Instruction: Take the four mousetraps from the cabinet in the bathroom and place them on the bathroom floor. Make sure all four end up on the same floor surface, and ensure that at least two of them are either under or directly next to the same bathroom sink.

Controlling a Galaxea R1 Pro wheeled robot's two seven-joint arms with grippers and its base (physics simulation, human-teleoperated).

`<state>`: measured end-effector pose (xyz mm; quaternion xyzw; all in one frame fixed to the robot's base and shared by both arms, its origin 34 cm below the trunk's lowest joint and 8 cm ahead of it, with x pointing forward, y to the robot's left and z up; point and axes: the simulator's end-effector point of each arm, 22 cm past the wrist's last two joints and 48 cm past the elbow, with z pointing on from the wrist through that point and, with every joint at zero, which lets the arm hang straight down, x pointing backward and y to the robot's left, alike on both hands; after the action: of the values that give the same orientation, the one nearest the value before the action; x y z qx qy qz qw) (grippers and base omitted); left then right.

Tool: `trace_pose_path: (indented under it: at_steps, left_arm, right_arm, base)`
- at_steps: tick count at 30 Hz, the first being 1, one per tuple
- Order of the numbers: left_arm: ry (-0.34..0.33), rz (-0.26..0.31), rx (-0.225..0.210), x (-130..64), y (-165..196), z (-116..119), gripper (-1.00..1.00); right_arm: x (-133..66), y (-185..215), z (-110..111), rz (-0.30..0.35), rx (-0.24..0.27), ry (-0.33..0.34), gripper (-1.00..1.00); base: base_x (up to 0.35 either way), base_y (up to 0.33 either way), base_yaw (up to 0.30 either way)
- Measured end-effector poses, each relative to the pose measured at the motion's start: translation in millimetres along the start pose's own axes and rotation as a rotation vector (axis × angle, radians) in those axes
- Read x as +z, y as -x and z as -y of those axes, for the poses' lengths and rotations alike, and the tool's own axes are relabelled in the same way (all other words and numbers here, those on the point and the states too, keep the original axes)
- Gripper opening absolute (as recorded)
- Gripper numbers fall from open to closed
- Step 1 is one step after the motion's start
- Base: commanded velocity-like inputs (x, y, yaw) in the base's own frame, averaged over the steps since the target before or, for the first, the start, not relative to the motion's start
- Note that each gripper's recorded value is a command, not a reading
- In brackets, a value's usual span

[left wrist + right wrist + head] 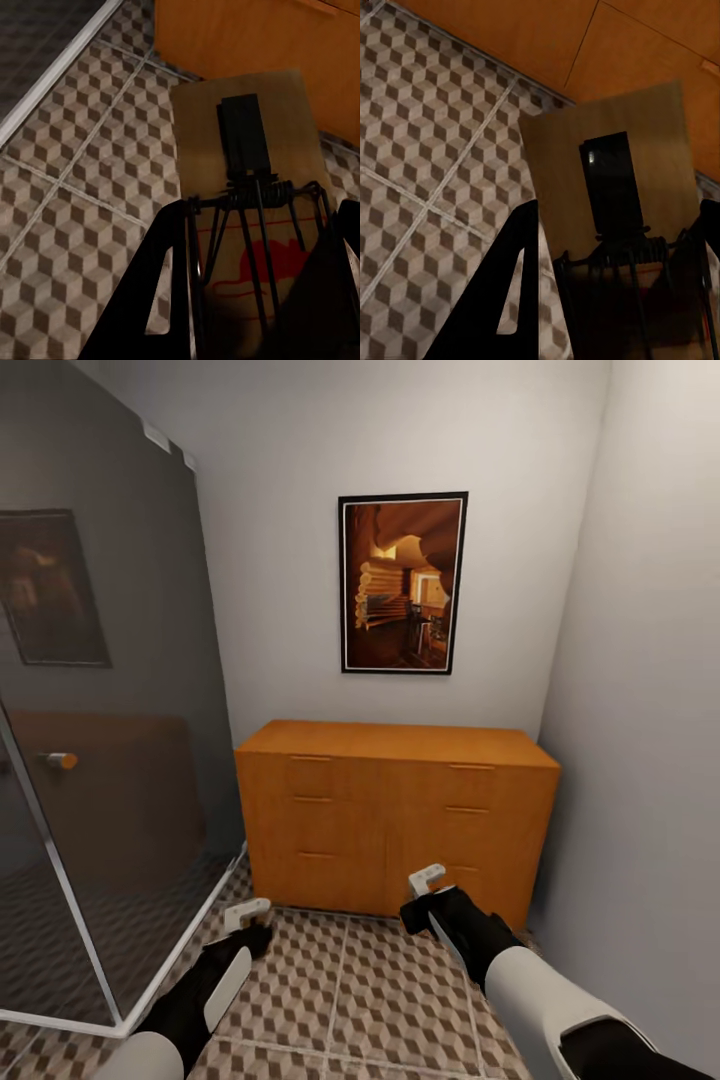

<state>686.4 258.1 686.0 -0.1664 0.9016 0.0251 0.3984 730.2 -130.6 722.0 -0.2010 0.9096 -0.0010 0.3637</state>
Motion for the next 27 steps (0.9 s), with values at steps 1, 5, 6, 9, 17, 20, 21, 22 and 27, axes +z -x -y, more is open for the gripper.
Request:
trace_pose_path:
  at_steps: [1,5,6,9,17,20,21,22,27]
  left_arm:
    - [0.006,0.006,-0.003,0.8,0,-2,-1.0]
    - [0.009,0.01,-0.013,2.4,-2,-5,-1.0]
    - [0.009,0.01,-0.014,2.5,-2,-5,-1.0]
    - [0.008,-0.001,-0.012,3.3,-7,-5,-1.0]
    - [0.081,-0.142,0.016,15.5,-85,-36,-1.0]
    - [0.101,-0.147,0.012,17.5,-101,-46,-1.0]
    - [0.092,-0.165,0.012,18.4,-114,-47,-1.0]
    - [0.077,-0.171,0.013,18.7,-119,-46,-1.0]
    - [0.034,-0.18,0.015,19.4,-126,-38,-1.0]
  right_arm:
    - [3.3,-3,-2,0.016,-0.003,0.003,-1.0]
    - [9.6,-14,-5,0.037,-0.008,0.005,-1.0]
    - [10.0,-15,-5,0.038,-0.009,0.005,-1.0]
    - [11.3,-18,-7,0.036,-0.009,0.005,-1.0]
    - [20.4,-81,-19,-0.092,-0.002,0.027,-1.0]
    - [20.9,-88,-21,-0.106,-0.002,0.029,-1.0]
    - [21.3,-94,-22,-0.12,-0.003,0.023,-1.0]
    - [21.4,-96,-21,-0.125,-0.003,0.016,-1.0]
    - [21.6,-102,-18,-0.137,-0.005,-0.005,-1.0]
  base:
    - [-0.345,0.0,0.0]
    - [-0.345,0.0,0.0]
    - [-0.345,0.0,0.0]
    - [-0.345,0.0,0.0]
    - [-0.345,0.0,0.0]
    - [-0.345,0.0,0.0]
    - [-0.345,0.0,0.0]
    - [-0.345,0.0,0.0]
    - [-0.345,0.0,0.0]
